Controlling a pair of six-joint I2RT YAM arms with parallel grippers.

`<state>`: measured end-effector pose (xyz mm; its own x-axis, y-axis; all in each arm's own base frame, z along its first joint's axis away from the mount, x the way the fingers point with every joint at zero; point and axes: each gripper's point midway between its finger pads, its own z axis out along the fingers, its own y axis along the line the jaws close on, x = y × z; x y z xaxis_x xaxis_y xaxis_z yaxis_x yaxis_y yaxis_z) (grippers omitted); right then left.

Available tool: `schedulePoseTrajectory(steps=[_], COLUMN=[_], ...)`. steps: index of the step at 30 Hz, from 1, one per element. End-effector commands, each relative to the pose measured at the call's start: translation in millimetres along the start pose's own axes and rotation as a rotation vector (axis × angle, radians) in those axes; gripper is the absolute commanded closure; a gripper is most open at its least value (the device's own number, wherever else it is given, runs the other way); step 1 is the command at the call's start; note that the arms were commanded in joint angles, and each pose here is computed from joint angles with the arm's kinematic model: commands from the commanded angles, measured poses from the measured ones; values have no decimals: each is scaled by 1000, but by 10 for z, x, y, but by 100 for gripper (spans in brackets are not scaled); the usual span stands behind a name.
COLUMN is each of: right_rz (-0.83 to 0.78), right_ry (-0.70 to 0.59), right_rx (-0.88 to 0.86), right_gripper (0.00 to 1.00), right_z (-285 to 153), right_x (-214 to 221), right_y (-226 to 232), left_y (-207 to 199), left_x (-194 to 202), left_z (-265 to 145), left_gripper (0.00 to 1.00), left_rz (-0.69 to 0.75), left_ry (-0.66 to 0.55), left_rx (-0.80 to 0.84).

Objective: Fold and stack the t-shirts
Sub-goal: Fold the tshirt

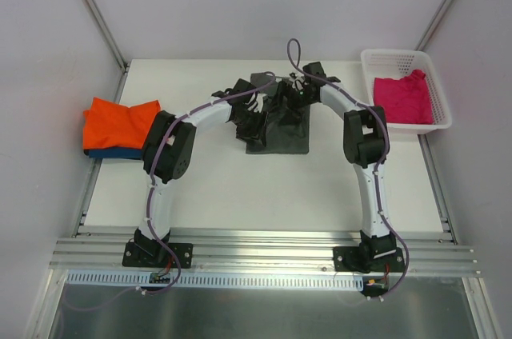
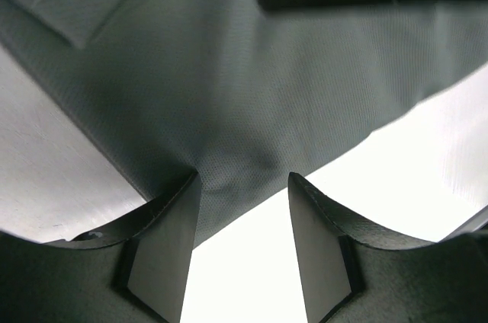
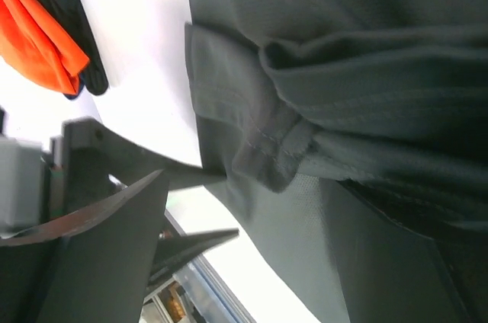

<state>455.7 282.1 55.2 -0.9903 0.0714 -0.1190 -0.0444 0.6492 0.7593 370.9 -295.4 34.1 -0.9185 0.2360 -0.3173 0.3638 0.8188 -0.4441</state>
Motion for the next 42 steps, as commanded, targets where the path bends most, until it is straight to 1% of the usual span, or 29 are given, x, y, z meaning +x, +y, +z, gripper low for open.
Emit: schedulePoseTrajectory(steps=[1,3,7,12,15,21,24,26,27,30,32,33,34,36,39,40,41,42], right_rz=[-75,-74,-100,-146,-166,-191,-240,-266,-247,-237,-210,-214,-190,-180,-143,-91,-91,-76], right_ry=[-100,-132,-243,-331,-360,-355,-369,-395,-393,-400,-360,-361,-340,-318,-250,-188,-188,-171], right_rx=[-36,-50,-95,-115,-122,-125,-121,-110,-102,-110,-106,-110,-98,-94,-79,-68,-68,-66], right_gripper=[15,15,15,15,14,14,14,14,14,14,14,14,14,13,13,12,12,12], right_z=[0,22,-142,-230,-213,-178,-347,-565,-625,-873,-857,-924,-889,-904,-808,-731,-731,-713], right_x=[-368,-505,-897,-1152,-1226,-1194,-1184,-1209,-1203,-1154,-1028,-992,-922,-828,-629,-454,-452,-405], right_y=[270,302,498,622,689,737,825,887,810,851,756,796,689,664,500,359,358,328], left_y=[-43,-43,-72,-100,-112,-156,-195,-225,-240,-228,-241,-241,-249,-253,-281,-336,-336,-351], left_x=[1,28,68,108,133,132,70,19,-1,4,-29,-42,-62,-94,-207,-374,-375,-471], left_z=[-126,-113,-111,-101,-100,-108,-166,-217,-240,-239,-253,-258,-270,-297,-356,-438,-439,-465], left_gripper=[50,50,49,48,48,48,49,48,49,48,48,49,48,48,48,46,46,46], left_rz=[26,28,40,57,63,82,101,112,117,118,123,126,129,134,150,154,154,153], left_ry=[-4,3,9,15,19,15,-7,-26,-34,-31,-40,-43,-49,-60,-89,-126,-127,-145], left_rx=[-16,-17,-17,-22,-27,-27,-30,-28,-26,-31,-31,-33,-33,-40,-36,-22,-22,-11])
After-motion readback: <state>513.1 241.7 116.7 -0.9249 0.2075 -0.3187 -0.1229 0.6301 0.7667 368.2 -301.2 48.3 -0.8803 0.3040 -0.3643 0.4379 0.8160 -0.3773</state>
